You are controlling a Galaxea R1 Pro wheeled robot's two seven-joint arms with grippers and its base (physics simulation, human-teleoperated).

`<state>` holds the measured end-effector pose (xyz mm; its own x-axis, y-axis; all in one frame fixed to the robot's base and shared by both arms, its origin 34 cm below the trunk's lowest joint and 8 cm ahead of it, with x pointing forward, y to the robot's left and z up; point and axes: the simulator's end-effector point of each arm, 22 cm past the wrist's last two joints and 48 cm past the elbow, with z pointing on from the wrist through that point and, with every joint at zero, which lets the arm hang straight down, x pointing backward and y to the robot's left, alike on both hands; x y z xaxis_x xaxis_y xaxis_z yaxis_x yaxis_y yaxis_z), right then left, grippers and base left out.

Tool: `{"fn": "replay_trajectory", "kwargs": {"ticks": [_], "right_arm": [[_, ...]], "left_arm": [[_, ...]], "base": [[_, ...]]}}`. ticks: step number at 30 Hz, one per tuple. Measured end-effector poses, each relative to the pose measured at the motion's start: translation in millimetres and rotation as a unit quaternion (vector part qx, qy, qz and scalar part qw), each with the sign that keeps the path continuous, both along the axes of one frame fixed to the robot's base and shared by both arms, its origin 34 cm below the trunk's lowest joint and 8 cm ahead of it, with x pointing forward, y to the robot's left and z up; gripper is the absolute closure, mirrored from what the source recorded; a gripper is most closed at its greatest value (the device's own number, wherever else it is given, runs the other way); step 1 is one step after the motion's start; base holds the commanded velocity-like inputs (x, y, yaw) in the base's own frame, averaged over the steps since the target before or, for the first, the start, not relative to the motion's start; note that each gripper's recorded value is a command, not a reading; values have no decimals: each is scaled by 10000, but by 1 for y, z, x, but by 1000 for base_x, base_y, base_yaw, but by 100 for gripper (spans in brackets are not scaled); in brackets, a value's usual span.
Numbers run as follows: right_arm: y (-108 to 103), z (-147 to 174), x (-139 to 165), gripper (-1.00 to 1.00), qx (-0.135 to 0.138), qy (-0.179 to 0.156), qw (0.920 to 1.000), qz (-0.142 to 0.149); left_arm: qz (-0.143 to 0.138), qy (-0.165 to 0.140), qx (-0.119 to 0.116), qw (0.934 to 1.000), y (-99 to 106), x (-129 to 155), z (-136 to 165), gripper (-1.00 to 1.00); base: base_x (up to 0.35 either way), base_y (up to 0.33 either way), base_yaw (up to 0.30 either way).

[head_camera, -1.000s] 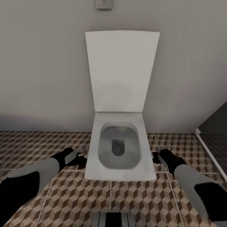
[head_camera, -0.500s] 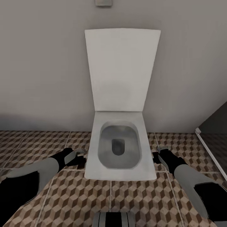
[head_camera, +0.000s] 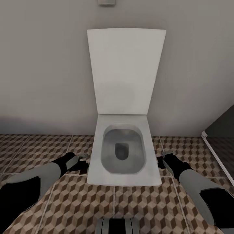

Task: Take the four mousetraps from the cabinet in the bathroom and place them on the bathroom floor. Make sure all four end up on the same floor surface, and ensure that at least two of them are either under or directly next to the same bathroom sink.

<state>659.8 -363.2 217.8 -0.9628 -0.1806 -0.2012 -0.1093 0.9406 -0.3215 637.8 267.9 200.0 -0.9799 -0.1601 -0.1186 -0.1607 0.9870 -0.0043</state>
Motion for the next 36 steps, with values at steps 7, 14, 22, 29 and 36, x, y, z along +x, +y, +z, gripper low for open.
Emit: {"fn": "replay_trajectory", "kwargs": {"ticks": [7,14,22,29,36], "right_arm": [[-1,0,0,100,-10,5,10000,-1],[-2,0,-1,100,-13,6,10000,-5],[-2,-7,-4,100,-16,69,10000,-5],[-4,-7,-5,100,-26,71,10000,-12],[-4,-17,-9,100,-29,148,9999,-12]], "left_arm": [[-9,-3,1,10000,0,0,0,100],[-14,-3,-1,10000,-1,0,0,100],[-26,56,-8,10000,-2,-3,-7,100],[-26,52,-15,10000,-3,-3,-7,100],[-30,139,-16,9999,-3,-9,-16,100]], "base": [[0,0,0],[0,0,0],[0,0,0],[0,0,0],[0,0,0]]}}
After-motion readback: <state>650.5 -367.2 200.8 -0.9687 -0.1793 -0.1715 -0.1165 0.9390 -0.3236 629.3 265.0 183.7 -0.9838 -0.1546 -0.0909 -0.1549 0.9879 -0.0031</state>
